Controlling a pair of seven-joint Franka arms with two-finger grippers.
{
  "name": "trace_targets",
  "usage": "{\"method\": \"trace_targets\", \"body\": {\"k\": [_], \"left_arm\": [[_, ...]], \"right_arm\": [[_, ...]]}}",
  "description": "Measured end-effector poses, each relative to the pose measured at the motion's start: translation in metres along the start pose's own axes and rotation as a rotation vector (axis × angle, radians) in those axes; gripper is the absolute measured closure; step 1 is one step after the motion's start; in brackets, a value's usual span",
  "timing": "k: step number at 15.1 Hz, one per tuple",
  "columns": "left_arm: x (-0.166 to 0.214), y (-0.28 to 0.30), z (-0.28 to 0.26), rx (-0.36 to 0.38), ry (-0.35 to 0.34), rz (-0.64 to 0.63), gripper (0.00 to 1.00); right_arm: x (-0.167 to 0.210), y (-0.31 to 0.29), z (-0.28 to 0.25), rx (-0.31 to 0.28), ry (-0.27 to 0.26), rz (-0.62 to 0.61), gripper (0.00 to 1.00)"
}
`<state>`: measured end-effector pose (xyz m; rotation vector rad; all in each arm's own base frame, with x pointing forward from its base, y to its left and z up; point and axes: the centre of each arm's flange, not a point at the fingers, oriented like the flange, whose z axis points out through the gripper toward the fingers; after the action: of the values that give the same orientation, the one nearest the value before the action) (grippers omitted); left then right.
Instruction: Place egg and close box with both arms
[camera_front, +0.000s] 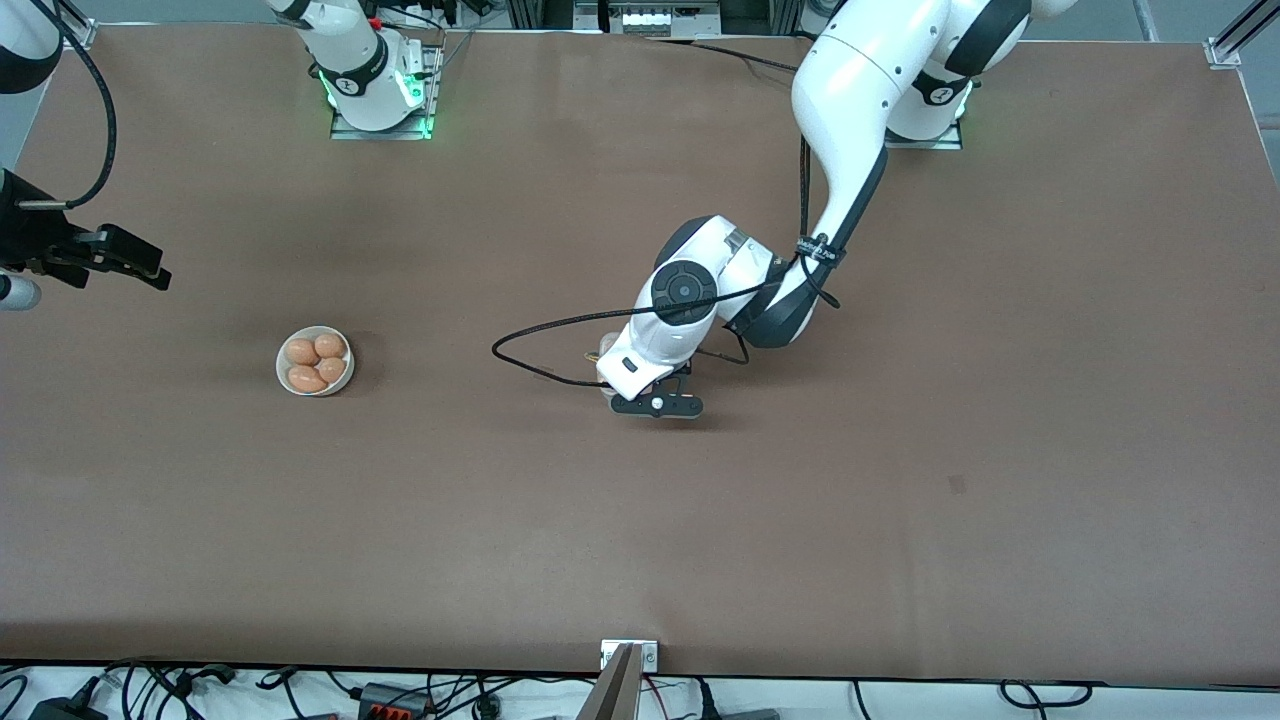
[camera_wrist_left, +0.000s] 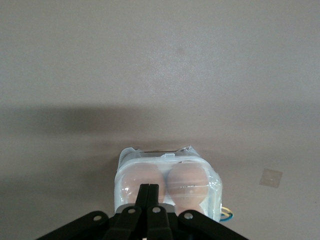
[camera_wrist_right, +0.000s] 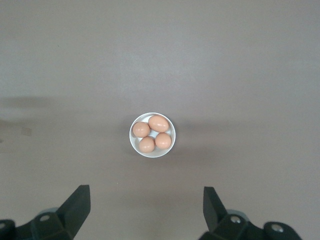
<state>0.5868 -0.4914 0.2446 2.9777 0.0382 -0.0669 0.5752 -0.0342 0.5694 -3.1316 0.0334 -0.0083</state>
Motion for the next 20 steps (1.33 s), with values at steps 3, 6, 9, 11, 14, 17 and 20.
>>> {"method": "trace_targets", "body": {"k": [3,6,9,11,14,17,20], "left_arm": [[0.002,0.002,-0.005,-0.006,0.007,0.001,0.99],[0.008,-0.006,-0.010,0.008,-0.005,-0.005,0.99],[0.038,-0.041,-0.048,0.024,-0.004,0.014,0.99],[0.062,-0.074,-0.093,0.037,0.026,0.036,0.99],[0.083,-0.130,-0.150,0.059,0.006,0.041,0.98],[0.091,-0.185,-0.181,0.083,-0.044,0.103,0.99],[0.095,-0.257,-0.206,0.094,-0.109,0.128,0.99]], "right_arm": [[0.000,-0.001,-0.003,-0.015,0.005,-0.008,0.00],[0.000,-0.008,-0.003,-0.017,0.004,-0.019,0.00],[-0.002,-0.008,-0.004,-0.016,-0.004,-0.019,0.00],[-0.003,-0.007,-0.006,-0.016,-0.003,-0.019,0.00],[-0.004,-0.007,-0.007,-0.016,-0.004,-0.019,0.00],[-0.004,-0.008,-0.007,-0.016,-0.007,-0.020,0.00],[-0.005,-0.009,-0.006,-0.016,-0.012,-0.021,0.00]]}}
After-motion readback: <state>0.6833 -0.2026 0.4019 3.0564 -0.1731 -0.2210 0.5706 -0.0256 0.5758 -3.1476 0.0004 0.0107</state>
